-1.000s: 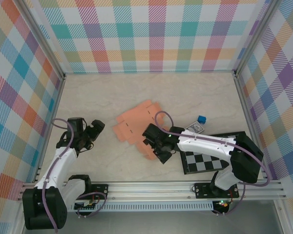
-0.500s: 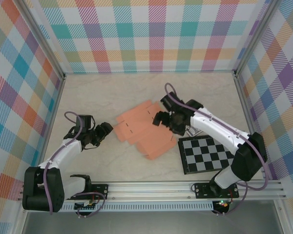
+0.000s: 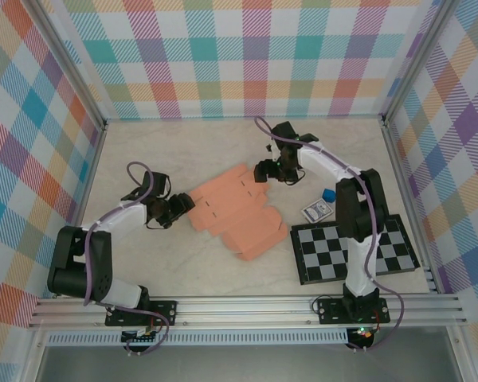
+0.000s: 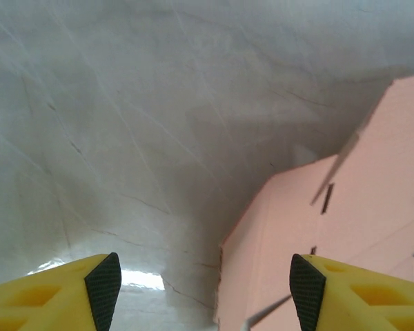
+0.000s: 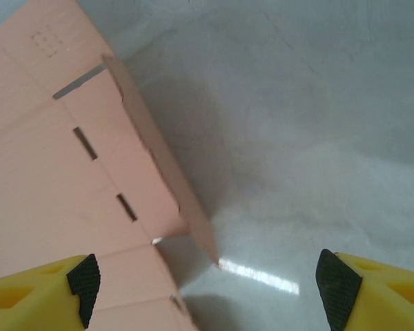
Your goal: Fold the paper box
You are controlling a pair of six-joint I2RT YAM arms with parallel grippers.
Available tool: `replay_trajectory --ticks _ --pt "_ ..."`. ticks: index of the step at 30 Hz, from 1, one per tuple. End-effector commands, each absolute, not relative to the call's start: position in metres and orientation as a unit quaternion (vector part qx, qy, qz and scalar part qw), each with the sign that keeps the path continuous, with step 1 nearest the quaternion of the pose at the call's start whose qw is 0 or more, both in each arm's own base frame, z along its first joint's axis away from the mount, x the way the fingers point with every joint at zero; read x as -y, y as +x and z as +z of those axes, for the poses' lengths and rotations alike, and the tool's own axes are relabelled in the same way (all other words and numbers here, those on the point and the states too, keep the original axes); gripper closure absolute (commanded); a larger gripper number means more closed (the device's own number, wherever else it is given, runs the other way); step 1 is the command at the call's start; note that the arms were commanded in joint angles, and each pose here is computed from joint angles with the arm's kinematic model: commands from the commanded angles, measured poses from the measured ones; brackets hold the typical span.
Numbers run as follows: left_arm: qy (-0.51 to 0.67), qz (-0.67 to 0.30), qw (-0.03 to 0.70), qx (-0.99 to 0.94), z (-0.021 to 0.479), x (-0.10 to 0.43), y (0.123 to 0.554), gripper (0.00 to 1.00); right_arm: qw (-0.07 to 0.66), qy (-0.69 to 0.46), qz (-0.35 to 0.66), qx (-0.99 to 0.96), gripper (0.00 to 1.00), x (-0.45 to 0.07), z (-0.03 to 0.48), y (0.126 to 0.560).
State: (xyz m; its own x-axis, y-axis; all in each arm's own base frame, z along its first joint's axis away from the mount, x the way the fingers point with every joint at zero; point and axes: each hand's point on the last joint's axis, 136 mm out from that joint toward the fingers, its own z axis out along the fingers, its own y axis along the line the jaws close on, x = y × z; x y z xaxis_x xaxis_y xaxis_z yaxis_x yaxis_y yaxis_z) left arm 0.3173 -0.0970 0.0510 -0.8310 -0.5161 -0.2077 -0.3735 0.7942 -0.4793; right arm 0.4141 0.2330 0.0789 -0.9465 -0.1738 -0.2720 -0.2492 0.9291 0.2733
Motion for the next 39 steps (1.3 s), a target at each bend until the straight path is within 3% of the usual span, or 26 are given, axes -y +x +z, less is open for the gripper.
replay_trajectory --ticks 1,5,8,11,24,39 --pt "-0.227 -0.19 0.171 -0.94 0.053 0.092 0.319 0.31 0.14 -0.193 0.185 -0.953 0.17 -0.255 0.08 0.432" --pt "-0.224 -0.192 0.166 -0.941 0.051 0.094 0.323 0.3 0.117 -0.205 0.224 -0.946 0.25 -0.275 0.069 0.438" --pt "-0.222 -0.192 0.16 -0.943 0.048 0.095 0.324 0.3 0.112 -0.2 0.223 -0.948 0.49 -0.275 0.062 0.439" --pt "-0.211 -0.193 0.164 -0.944 0.05 0.096 0.327 0.29 0.12 -0.187 0.213 -0.951 0.62 -0.269 0.063 0.436" --pt "-0.153 -0.225 0.166 -0.948 0.055 0.112 0.339 0.28 0.153 -0.123 0.233 -0.952 0.92 -0.24 0.076 0.383" --pt "-0.127 -0.243 0.197 -0.941 0.066 0.119 0.355 0.29 0.176 -0.111 0.236 -0.949 0.99 -0.22 0.089 0.369"
